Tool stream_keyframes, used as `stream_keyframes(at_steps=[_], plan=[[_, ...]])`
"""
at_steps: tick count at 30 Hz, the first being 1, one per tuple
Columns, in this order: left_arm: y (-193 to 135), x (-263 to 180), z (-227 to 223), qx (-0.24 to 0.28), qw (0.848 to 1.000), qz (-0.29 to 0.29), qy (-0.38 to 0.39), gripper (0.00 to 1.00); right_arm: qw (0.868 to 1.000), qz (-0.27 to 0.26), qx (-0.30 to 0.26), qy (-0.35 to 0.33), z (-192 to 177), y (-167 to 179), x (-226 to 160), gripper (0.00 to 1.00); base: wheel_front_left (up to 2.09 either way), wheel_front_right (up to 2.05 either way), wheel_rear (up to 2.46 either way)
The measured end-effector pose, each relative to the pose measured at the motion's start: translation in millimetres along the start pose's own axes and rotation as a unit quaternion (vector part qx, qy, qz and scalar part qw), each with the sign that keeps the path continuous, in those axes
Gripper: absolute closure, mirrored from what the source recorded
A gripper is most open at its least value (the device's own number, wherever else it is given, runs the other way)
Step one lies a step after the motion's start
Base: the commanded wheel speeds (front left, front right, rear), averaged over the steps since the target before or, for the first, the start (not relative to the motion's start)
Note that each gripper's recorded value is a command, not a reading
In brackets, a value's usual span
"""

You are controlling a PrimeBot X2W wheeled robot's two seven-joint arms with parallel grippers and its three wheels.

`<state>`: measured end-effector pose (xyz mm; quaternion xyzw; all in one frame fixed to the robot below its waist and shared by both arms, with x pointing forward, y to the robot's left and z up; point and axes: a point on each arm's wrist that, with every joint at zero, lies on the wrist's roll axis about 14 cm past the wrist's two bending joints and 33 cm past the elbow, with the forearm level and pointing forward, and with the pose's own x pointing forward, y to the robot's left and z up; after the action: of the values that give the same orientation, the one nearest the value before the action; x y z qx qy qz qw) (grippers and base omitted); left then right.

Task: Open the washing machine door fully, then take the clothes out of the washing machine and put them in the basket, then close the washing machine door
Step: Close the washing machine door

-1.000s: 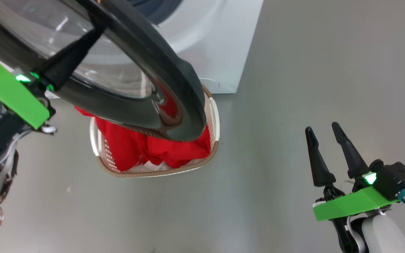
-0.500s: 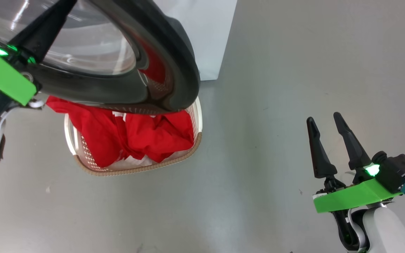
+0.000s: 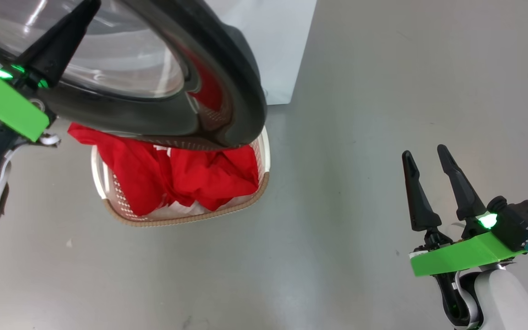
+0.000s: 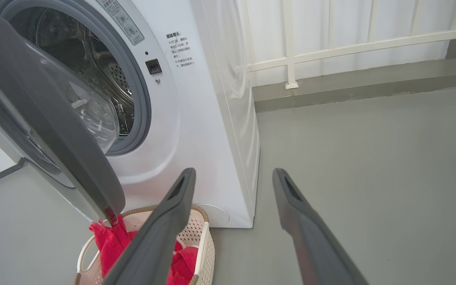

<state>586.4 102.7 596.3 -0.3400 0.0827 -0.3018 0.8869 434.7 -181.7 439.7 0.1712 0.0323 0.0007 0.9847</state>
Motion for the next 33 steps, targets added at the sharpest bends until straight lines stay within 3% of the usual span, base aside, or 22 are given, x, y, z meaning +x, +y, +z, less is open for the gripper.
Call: stream_keyframes(at_steps=[9, 28, 33], plan=[[-1, -27, 8, -0.016, 0.999, 0.012, -0.043, 1.0, 1.0, 0.023, -0.001, -0.005, 3, 16, 4, 0.0, 0.0, 0.0, 0.0], [28, -134, -30, -0.048, 0.985, 0.124, -0.113, 1.0, 0.997, 0.078, -0.023, 0.003, 0, 54, -9, 0.0, 0.0, 0.0, 0.0], [41, -160, -48, -0.056, 0.979, 0.16, -0.116, 0.8, 0.996, 0.084, -0.026, -0.003, 4, 58, -10, 0.0, 0.0, 0.0, 0.0]])
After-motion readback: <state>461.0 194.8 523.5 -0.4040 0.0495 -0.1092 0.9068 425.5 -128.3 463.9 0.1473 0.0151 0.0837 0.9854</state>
